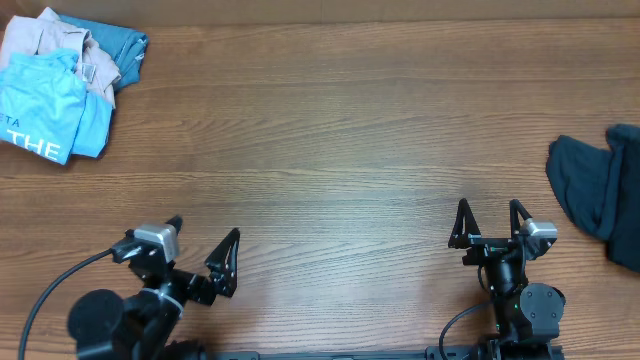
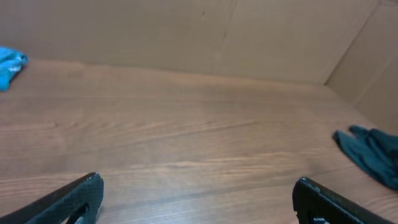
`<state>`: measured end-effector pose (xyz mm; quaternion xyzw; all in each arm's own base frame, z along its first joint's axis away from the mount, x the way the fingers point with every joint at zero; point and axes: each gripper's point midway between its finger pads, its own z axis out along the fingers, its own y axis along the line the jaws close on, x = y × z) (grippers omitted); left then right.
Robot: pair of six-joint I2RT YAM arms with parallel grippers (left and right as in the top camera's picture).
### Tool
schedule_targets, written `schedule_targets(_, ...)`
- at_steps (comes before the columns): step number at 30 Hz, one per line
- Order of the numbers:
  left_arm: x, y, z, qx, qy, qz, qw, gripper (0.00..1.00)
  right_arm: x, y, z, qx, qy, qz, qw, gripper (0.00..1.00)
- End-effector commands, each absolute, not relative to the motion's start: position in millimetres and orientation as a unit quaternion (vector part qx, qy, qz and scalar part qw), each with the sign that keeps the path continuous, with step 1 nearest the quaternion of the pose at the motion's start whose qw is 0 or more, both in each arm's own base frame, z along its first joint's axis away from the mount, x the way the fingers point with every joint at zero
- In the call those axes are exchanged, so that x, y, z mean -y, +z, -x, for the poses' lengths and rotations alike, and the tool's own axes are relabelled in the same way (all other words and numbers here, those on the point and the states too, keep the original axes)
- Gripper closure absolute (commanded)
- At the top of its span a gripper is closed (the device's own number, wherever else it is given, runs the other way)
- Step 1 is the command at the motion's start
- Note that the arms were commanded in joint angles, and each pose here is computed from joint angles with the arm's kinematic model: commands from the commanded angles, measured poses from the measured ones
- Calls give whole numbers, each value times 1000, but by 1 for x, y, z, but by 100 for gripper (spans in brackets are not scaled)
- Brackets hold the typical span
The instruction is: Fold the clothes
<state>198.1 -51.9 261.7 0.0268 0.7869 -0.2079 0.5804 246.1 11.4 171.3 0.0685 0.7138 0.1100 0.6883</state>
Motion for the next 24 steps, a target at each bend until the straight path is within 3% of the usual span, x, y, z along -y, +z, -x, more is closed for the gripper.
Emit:
schedule_targets(1, 48, 224, -211, -783, -191, -37, 591, 0, -10, 170, -246, -711, 107, -69, 691, 0)
schedule_targets(4, 33, 176, -219, -791, -167, 10, 588, 0, -10, 170, -246, -711, 107, -69, 691, 0)
schedule_targets(14, 25, 149, -234, -768, -136, 28, 625, 0, -10, 170, -246, -711, 107, -69, 691, 0)
schedule_targets(18, 36, 157, -235, -756, -133, -13, 641, 0, -10, 170, -246, -711, 107, -69, 691, 0)
schedule_targets(21, 70, 196, -231, -669, -139, -149, 715, 0, -10, 170, -246, -711, 107, -69, 691, 0)
schedule_targets(24, 72, 213, -228, -628, -124, -171, 749, 0, -10, 170, -246, -711, 107, -69, 691, 0)
